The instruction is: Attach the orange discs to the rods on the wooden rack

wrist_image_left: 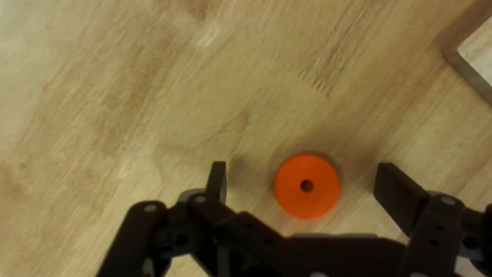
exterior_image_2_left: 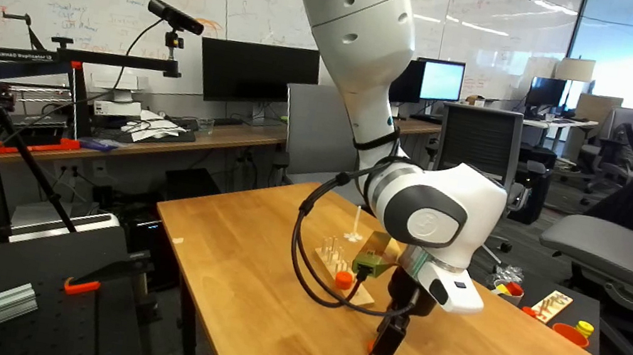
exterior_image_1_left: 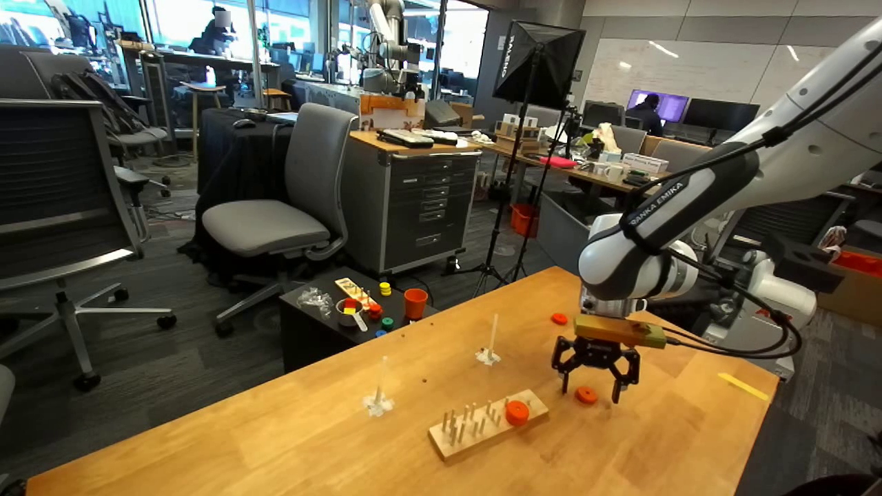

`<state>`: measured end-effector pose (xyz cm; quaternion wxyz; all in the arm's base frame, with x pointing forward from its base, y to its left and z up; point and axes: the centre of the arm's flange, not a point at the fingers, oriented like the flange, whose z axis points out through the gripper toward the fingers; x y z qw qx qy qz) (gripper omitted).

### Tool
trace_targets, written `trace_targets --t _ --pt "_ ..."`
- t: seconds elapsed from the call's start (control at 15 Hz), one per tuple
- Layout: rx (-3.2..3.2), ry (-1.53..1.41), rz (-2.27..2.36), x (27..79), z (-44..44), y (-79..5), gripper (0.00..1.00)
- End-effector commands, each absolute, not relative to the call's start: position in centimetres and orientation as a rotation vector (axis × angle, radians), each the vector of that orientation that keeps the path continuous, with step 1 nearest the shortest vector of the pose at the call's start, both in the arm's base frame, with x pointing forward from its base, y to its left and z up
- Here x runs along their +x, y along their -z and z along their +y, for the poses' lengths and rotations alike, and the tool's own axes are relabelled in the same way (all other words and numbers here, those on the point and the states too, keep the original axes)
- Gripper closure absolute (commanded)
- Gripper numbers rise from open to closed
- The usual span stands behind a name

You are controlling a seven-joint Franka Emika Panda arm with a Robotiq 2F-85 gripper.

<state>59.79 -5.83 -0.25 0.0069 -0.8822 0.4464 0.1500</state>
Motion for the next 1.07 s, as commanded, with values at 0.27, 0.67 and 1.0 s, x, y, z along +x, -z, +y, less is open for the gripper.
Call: trace_targets --t 0.27,0.67,1.0 --pt "-2.661 -0.441 1.456 59.4 -6.9 -0.7 0.66" --pt "-2.655 -0.412 1.455 59.7 -7.2 -1.8 0.83" --pt "-2.685 -0.356 1.406 60.8 -5.9 -3.3 0.83"
